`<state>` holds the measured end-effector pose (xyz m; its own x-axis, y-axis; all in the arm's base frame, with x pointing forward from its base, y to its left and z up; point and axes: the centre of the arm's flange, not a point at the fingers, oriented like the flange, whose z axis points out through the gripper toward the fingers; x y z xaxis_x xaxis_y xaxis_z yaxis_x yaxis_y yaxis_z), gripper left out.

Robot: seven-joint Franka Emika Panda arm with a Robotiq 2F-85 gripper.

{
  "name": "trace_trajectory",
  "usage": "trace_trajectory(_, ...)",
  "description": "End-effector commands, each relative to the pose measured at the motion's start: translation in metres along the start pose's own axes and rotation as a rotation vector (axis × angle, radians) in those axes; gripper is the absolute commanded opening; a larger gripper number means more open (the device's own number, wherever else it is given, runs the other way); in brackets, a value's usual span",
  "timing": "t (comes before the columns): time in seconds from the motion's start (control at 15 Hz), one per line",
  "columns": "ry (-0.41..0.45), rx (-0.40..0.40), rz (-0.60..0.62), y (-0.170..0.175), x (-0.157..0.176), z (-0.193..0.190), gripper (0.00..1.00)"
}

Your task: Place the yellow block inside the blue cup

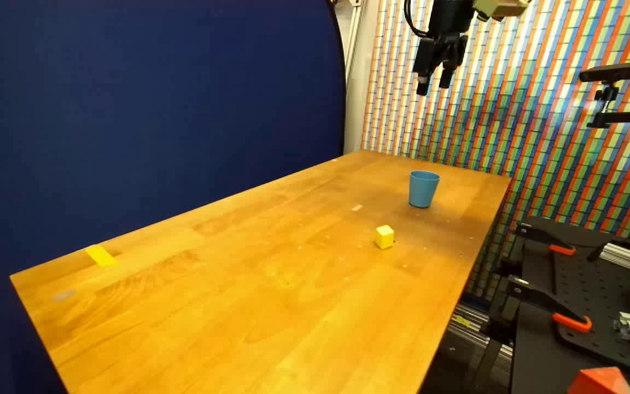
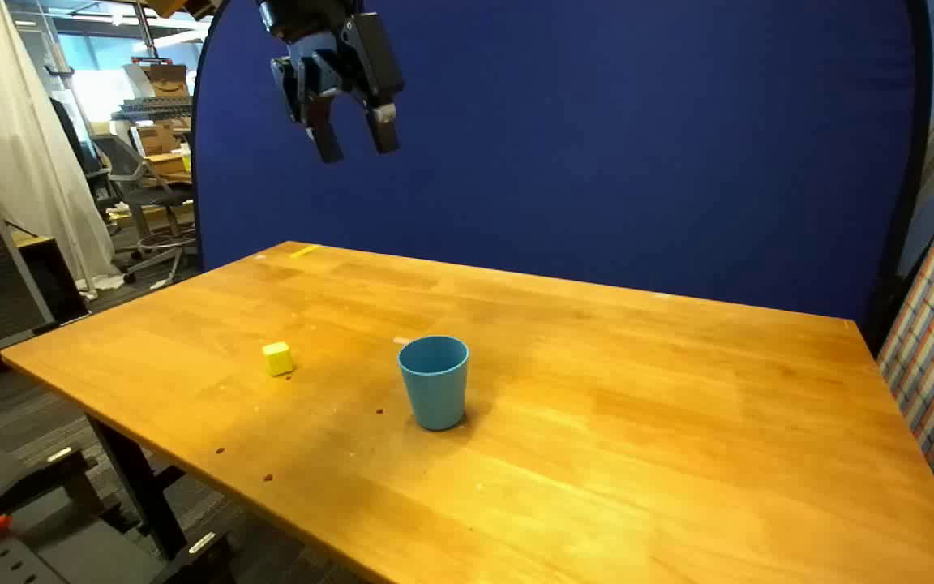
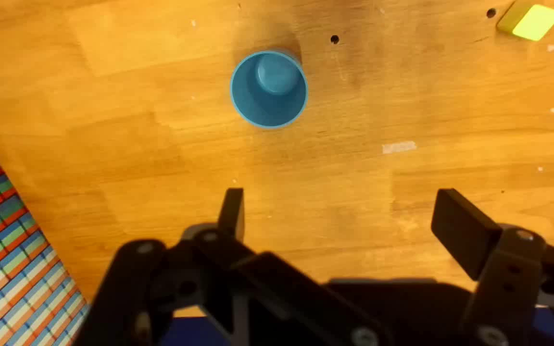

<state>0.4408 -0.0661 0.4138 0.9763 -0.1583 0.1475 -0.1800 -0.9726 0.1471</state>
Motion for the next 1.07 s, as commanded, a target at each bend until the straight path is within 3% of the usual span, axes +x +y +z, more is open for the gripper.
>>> trace_trajectory(0.0,0.005,0.000,0.001,0.000,0.001,-0.002,1.00)
trace_trajectory(0.4,0.051,0.025,0.019,0.003,0.010,-0.004,1.00)
trace_trajectory(0.53,0.013,0.033,-0.029,-0.017,0.034,0.023,1.00)
trace_trajectory(0.6,-0.012,0.073,-0.075,-0.038,0.047,0.048,1.00)
trace_trajectory(1.0,-0.175,0.250,-0.221,-0.138,0.068,0.155,1.00)
